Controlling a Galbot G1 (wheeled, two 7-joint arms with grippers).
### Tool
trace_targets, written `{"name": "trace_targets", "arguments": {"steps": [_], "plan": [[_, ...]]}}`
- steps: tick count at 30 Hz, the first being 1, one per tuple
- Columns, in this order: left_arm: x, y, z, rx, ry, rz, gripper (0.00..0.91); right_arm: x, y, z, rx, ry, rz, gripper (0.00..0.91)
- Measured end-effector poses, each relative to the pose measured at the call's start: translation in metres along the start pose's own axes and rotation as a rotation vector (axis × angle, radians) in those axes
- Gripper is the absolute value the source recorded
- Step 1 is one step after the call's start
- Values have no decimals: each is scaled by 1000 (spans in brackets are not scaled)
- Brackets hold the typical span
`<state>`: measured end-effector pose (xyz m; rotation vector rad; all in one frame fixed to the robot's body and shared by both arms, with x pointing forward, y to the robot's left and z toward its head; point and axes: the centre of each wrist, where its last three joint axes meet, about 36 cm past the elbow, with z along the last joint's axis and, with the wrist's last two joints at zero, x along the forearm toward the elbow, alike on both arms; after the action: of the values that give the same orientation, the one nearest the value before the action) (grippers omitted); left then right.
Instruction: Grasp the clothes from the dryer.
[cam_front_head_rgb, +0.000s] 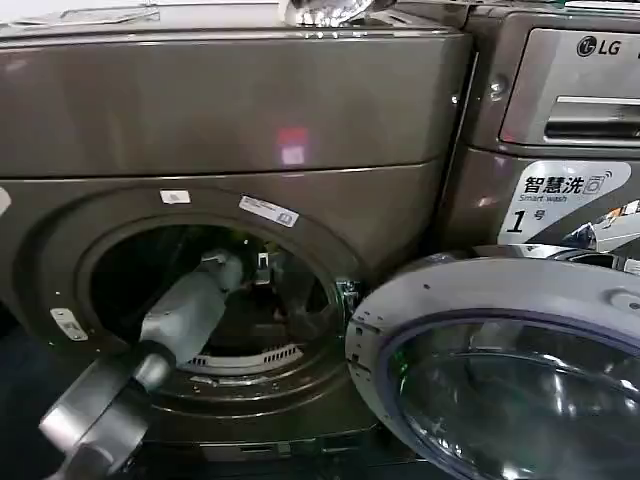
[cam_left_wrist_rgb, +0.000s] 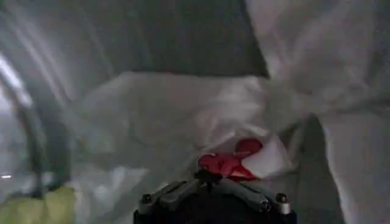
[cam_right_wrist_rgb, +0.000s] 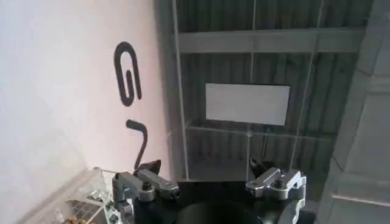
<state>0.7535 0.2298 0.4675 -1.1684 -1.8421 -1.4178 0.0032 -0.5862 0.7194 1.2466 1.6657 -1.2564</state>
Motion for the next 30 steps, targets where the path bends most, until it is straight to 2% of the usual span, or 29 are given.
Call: {"name": "trace_targets", "arguments": {"steps": [10, 24, 30], "plan": [[3, -15, -1, 324, -140, -299, 0, 1, 2, 1, -6, 4, -1, 907], [14, -45, -42, 938, -372, -732, 0, 7, 4, 3, -10, 14, -1, 907], [27, -52, -52, 1100, -414, -852, 0, 7, 4, 3, -11, 15, 1, 907]]}}
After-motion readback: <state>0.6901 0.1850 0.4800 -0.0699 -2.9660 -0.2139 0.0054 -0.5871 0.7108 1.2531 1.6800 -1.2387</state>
